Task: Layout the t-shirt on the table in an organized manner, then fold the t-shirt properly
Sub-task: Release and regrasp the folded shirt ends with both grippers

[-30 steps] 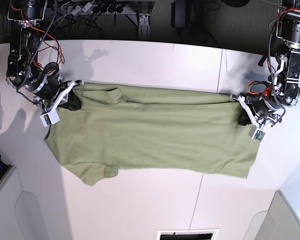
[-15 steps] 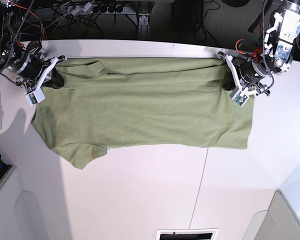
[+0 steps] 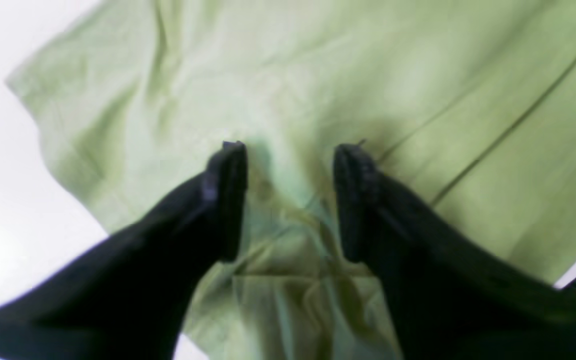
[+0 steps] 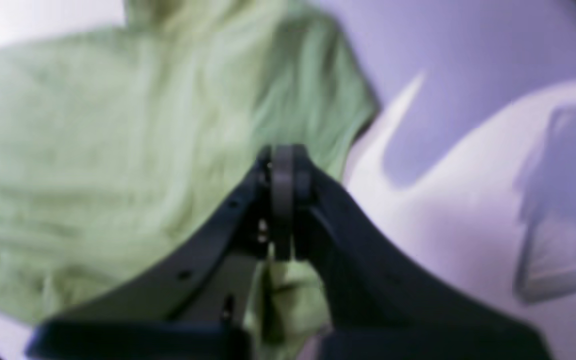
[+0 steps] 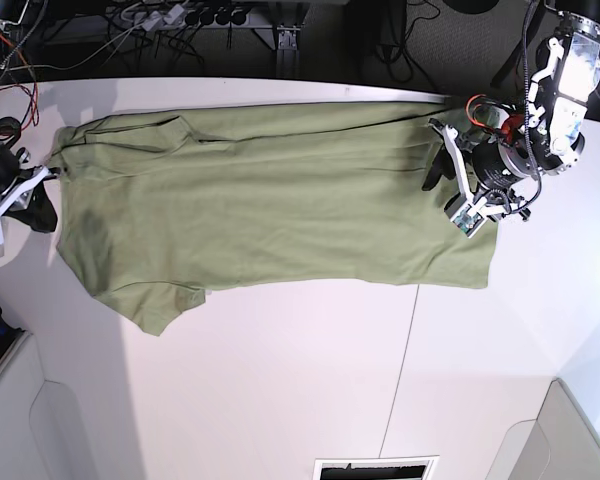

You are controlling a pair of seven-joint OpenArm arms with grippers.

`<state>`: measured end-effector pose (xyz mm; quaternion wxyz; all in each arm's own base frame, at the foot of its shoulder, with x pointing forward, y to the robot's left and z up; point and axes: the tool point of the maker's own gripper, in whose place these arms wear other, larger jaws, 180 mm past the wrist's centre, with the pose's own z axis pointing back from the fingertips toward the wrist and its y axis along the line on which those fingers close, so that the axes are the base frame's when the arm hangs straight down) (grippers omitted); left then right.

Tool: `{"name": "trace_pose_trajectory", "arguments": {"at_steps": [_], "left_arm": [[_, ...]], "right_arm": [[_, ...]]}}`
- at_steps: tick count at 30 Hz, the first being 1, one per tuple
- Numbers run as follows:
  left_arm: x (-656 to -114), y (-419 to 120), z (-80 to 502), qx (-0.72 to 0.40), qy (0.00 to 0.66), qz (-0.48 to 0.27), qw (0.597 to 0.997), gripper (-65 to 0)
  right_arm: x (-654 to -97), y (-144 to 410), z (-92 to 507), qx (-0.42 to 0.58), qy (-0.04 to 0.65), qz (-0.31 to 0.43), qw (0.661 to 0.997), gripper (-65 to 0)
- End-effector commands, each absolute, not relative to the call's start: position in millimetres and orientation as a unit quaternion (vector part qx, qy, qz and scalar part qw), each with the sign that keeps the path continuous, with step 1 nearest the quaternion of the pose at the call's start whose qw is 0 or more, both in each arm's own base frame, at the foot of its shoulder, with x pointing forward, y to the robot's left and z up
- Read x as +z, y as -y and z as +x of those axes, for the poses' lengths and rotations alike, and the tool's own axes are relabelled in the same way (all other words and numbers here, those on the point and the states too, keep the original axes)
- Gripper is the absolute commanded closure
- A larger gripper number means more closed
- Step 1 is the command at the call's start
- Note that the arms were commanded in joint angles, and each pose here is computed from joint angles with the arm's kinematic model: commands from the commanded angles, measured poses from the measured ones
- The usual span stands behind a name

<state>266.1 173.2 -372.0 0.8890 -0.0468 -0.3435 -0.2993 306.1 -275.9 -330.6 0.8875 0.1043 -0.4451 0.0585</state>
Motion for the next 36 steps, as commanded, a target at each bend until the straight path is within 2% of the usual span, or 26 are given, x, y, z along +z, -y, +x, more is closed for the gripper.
{"name": "trace_pose_trajectory", "arguments": {"at_steps": [1,3,4,7,11,16,21,27,33,36], "left_arm": [[-352,-174,284,-0.301,0.376,-0.040,0.875,-33.6],[-340,-176,301,-0.300,0.395,-0.033,0.868,-33.8],[-335,-178,310,-0.297,0.403,-0.030,0.865,-34.8],[-331,-195,338,-0.276,0.412,-0.016,0.868,-37.9],[-347,-235,371,-0.221,0.407,-0.003,0.886,-38.0],[-364,-283,402,-0.139,0.386,-0.001,0.912,-38.0],[-378,-314,412,-0.079,0.358,-0.007,0.930,-38.0],[-387,-300,404,-0.083,0.337,-0.066,0.935,-38.0],[-387,-274,398,-0.093,0.333,-0.132,0.929,-38.0],[-386,-271,398,-0.096,0.333,-0.139,0.928,-38.0]], "right_arm": [[-308,281,321,0.062,0.477,0.100,0.871,-11.9],[-300,282,336,0.060,0.491,0.099,0.863,-23.7],[-298,285,344,0.058,0.496,0.095,0.861,-26.5],[-299,300,369,0.031,0.502,0.084,0.860,-27.4],[-309,319,401,-0.022,0.501,0.100,0.859,-27.5],[-332,332,426,-0.079,0.474,0.129,0.868,-34.8],[-356,335,427,-0.106,0.449,0.137,0.877,-34.8],[-369,329,422,-0.103,0.436,0.147,0.882,-34.7],[-384,295,422,-0.038,0.401,0.149,0.903,-34.7],[-393,273,421,-0.004,0.381,0.159,0.911,-34.7]]}}
